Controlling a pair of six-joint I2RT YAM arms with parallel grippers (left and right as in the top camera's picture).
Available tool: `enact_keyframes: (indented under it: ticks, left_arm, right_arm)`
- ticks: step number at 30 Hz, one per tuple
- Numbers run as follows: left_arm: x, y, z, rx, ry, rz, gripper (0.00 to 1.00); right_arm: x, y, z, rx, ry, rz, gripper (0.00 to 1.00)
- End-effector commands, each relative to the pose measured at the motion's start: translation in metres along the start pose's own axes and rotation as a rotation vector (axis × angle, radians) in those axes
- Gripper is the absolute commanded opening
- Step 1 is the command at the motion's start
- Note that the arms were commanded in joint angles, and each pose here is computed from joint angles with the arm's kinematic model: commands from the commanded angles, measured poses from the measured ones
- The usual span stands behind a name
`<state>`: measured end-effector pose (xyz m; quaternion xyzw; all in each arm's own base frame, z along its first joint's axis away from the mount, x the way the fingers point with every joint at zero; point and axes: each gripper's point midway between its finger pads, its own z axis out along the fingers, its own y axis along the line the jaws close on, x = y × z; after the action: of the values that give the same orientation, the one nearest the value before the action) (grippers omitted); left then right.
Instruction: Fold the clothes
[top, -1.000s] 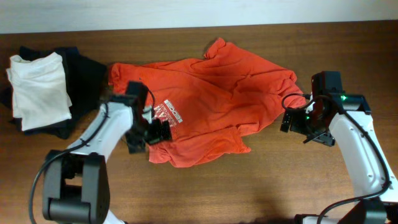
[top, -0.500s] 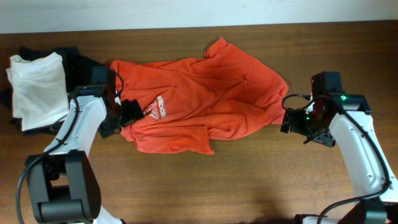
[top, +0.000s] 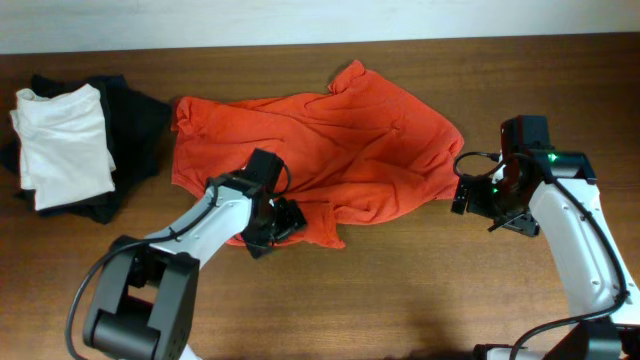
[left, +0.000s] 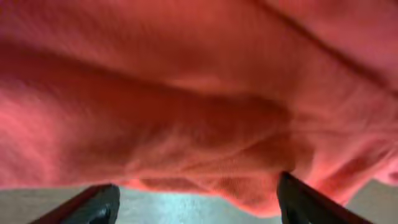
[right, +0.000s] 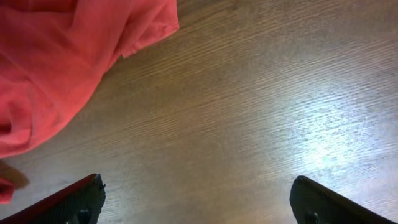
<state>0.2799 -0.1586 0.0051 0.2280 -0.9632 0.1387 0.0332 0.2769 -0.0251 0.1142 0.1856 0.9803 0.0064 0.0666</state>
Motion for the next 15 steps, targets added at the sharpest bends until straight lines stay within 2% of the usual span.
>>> enact_keyframes:
  ticks: [1,3,6,7,8,9,13,15]
  left_arm:
    - [-0.014,0.014,0.009,-0.053,-0.095,-0.049,0.69]
    - [-0.015,0.013,0.009,-0.051,-0.099,-0.048,0.63]
    - [-0.004,0.017,0.011,-0.079,-0.070,-0.039,0.40]
    - [0.002,0.020,0.012,-0.096,-0.055,-0.033,0.24]
    - [0.009,0.024,0.012,-0.122,-0.035,-0.030,0.14]
    - [0.016,0.032,0.011,-0.156,-0.008,-0.036,0.01]
    - [0.035,0.075,-0.003,-0.290,0.124,0.061,0.00]
    - [0.026,0.122,-0.024,-0.463,0.118,0.025,0.00]
  right_arm:
    - [-0.003,-0.003,-0.004,0.009,-0.014,0.005,0.99]
    - [-0.003,-0.002,-0.004,0.009,-0.015,0.005,0.99]
    - [-0.003,-0.002,-0.004,0.009,-0.015,0.005,0.99]
    - [-0.003,-0.002,-0.004,0.009,-0.015,0.005,0.99]
    - [-0.003,-0.002,-0.004,0.009,-0.014,0.005,0.99]
    - [-0.003,-0.002,-0.004,0.009,-0.014,0.005,0.99]
    - [-0.003,-0.003,-0.003,0.010,-0.013,0.005,0.99]
    - [-0.001,-0.003,-0.003,0.011,-0.007,0.005,0.99]
